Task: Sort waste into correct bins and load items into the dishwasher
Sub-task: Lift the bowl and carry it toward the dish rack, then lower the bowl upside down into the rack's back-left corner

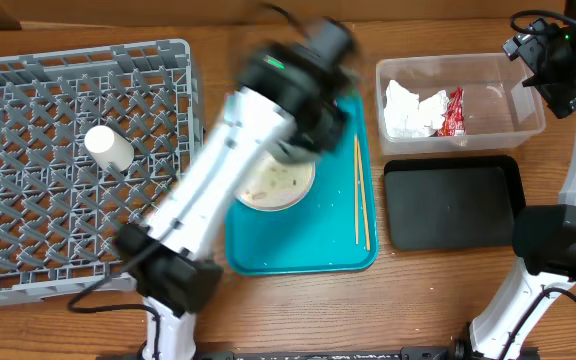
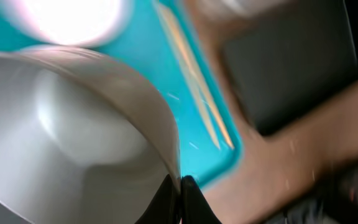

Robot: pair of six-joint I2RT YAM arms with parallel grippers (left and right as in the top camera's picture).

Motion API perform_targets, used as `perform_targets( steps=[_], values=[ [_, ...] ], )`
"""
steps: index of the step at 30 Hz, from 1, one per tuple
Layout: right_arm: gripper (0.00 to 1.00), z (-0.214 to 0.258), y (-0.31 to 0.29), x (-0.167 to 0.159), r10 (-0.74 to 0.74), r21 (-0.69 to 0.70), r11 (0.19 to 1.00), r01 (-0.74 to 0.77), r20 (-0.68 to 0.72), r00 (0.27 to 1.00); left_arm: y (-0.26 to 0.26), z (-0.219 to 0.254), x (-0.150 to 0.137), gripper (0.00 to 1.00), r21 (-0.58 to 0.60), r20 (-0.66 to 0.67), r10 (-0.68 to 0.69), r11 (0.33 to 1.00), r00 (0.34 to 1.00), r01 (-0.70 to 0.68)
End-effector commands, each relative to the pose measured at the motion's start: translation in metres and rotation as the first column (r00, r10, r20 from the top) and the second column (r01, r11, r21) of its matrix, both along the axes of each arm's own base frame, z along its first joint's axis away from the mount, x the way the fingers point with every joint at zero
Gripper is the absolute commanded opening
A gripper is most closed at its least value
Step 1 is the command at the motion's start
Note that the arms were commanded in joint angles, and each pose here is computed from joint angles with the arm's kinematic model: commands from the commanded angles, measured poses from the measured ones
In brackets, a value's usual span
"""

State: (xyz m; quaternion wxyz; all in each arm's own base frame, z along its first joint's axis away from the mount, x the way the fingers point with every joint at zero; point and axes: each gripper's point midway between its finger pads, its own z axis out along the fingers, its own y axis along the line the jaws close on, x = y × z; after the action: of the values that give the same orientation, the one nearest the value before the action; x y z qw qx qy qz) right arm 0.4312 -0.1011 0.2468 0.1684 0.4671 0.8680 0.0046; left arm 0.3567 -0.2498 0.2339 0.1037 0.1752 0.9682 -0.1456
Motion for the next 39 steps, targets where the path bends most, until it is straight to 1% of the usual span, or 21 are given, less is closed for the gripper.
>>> perform_targets(
  steps=[1, 3, 5, 7, 9, 11, 12, 13, 15, 18, 23, 25, 27, 30, 33, 36, 39],
  values=[
    [1.00, 0.004, -0.003, 0.000, -0.009, -0.010, 1.000, 0.009, 0.012, 1.000, 0.064, 0.018, 0.045, 0.04, -0.064, 0.014, 0.229, 0.972, 0.973, -0.228],
    [1.00, 0.004, -0.003, 0.000, -0.009, -0.010, 1.000, 0.009, 0.012, 1.000, 0.101, 0.024, 0.069, 0.04, -0.140, 0.010, 0.321, 0.938, 0.947, -0.317],
    [1.00, 0.004, -0.003, 0.000, -0.009, -0.010, 1.000, 0.009, 0.012, 1.000, 0.133, 0.033, 0.087, 0.04, -0.230, 0.009, 0.379, 0.901, 0.925, -0.367],
    [1.00, 0.004, -0.003, 0.000, -0.009, -0.010, 1.000, 0.009, 0.012, 1.000, 0.160, 0.048, 0.104, 0.04, -0.350, 0.033, 0.394, 0.865, 0.918, -0.359],
    [1.00, 0.004, -0.003, 0.000, -0.009, -0.010, 1.000, 0.009, 0.012, 1.000, 0.186, 0.070, 0.119, 0.04, -0.479, 0.085, 0.393, 0.822, 0.916, -0.308],
    [1.00, 0.004, -0.003, 0.000, -0.009, -0.010, 1.000, 0.009, 0.012, 1.000, 0.212, 0.087, 0.127, 0.04, -0.571, 0.114, 0.416, 0.771, 0.902, -0.283],
    [1.00, 0.004, -0.003, 0.000, -0.009, -0.010, 1.000, 0.009, 0.012, 1.000, 0.226, 0.093, 0.128, 0.04, -0.598, 0.121, 0.432, 0.750, 0.894, -0.282],
    [1.00, 0.004, -0.003, 0.000, -0.009, -0.010, 1.000, 0.009, 0.012, 1.000, 0.241, 0.096, 0.129, 0.04, -0.613, 0.117, 0.459, 0.731, 0.881, -0.299],
    [1.00, 0.004, -0.003, 0.000, -0.009, -0.010, 1.000, 0.009, 0.012, 1.000, 0.273, 0.095, 0.127, 0.04, -0.620, 0.079, 0.532, 0.689, 0.843, -0.376],
    [1.00, 0.004, -0.003, 0.000, -0.009, -0.010, 1.000, 0.009, 0.012, 1.000, 0.315, 0.088, 0.117, 0.04, -0.612, 0.031, 0.610, 0.638, 0.792, -0.467],
    [1.00, 0.004, -0.003, 0.000, -0.009, -0.010, 1.000, 0.009, 0.012, 1.000, 0.367, 0.076, 0.100, 0.04, -0.600, -0.034, 0.699, 0.557, 0.714, -0.574],
    [1.00, 0.004, -0.003, 0.000, -0.009, -0.010, 1.000, 0.009, 0.012, 1.000, 0.384, 0.070, 0.095, 0.04, -0.596, -0.032, 0.719, 0.544, 0.694, -0.591],
    [1.00, 0.004, -0.003, 0.000, -0.009, -0.010, 1.000, 0.009, 0.012, 1.000, 0.398, 0.067, 0.093, 0.04, -0.611, -0.001, 0.714, 0.554, 0.700, -0.566],
    [1.00, 0.004, -0.003, 0.000, -0.009, -0.010, 1.000, 0.009, 0.012, 1.000, 0.402, 0.066, 0.092, 0.04, -0.690, 0.067, 0.651, 0.578, 0.756, -0.436],
    [1.00, 0.004, -0.002, 0.000, -0.009, -0.010, 1.000, 0.009, 0.012, 1.000, 0.406, 0.062, 0.092, 0.04, -0.760, 0.109, 0.618, 0.557, 0.779, -0.335],
    [1.00, 0.004, -0.003, 0.000, -0.009, -0.010, 1.000, 0.009, 0.012, 1.000, 0.412, 0.057, 0.093, 0.04, -0.802, 0.137, 0.606, 0.533, 0.784, -0.271],
    [1.00, 0.004, -0.003, 0.000, -0.009, -0.010, 1.000, 0.009, 0.012, 1.000, 0.418, 0.050, 0.094, 0.04, -0.819, 0.167, 0.601, 0.526, 0.782, -0.229]
  ],
)
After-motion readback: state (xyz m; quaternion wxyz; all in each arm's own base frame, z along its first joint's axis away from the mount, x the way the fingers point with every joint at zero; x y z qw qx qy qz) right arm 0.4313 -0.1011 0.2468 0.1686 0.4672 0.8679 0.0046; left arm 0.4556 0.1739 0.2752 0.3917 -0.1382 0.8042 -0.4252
